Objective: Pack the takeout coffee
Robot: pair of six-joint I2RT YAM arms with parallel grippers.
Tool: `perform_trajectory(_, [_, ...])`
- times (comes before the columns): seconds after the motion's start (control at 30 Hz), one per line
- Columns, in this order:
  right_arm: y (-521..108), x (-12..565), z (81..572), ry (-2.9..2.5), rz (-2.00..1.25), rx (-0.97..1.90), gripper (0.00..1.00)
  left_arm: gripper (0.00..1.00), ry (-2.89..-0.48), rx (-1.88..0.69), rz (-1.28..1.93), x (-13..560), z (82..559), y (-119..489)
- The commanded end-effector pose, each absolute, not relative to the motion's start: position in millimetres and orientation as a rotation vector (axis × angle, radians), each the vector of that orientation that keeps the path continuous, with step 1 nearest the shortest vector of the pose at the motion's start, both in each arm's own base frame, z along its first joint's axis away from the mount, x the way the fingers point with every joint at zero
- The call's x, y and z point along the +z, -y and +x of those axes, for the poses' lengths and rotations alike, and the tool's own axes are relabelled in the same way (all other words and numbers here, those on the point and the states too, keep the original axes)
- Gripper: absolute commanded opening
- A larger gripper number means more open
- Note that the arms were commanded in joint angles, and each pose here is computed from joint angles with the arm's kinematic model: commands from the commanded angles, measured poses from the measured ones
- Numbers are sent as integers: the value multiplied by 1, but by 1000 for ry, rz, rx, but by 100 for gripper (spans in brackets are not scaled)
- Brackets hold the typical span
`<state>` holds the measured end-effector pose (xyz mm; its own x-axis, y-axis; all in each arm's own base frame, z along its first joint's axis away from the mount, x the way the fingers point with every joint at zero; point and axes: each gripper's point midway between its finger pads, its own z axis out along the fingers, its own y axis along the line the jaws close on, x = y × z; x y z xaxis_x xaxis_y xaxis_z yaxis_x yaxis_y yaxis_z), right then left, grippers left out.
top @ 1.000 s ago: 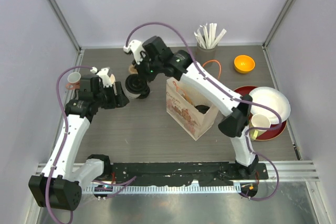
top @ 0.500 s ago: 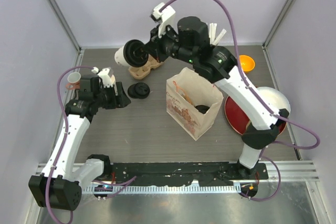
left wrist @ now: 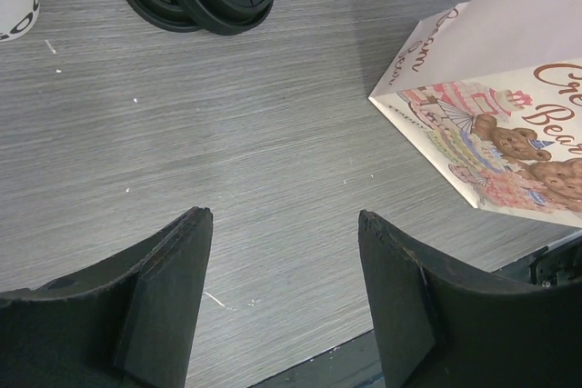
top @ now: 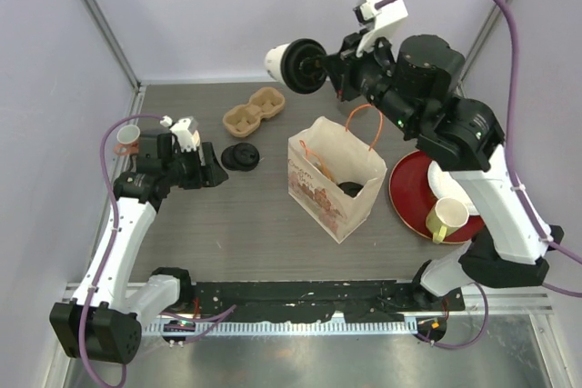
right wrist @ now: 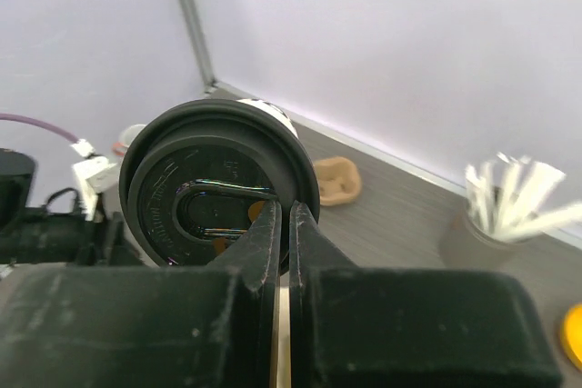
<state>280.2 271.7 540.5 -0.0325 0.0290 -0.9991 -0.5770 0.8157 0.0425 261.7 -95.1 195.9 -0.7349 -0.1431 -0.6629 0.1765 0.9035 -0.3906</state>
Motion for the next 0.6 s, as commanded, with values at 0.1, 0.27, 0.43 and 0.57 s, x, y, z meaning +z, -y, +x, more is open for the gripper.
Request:
perform_trajectory(0.1, [-201,518,276,-1655,-340,252,1,72,-2297,-594,52,199,265,99])
perform_trajectory(0.27, [-181,500,266,-1750,-306,230,1,72,-2299,-605,53,197,263,100])
perform_trajectory(0.43, [-158,481,261,-1840,-266,169,1,72,-2303,-609,59,195,262,101])
perform_trajectory(0.57, [-159,461,260,-1923,-285,174,1,72,-2306,-618,58,194,261,102])
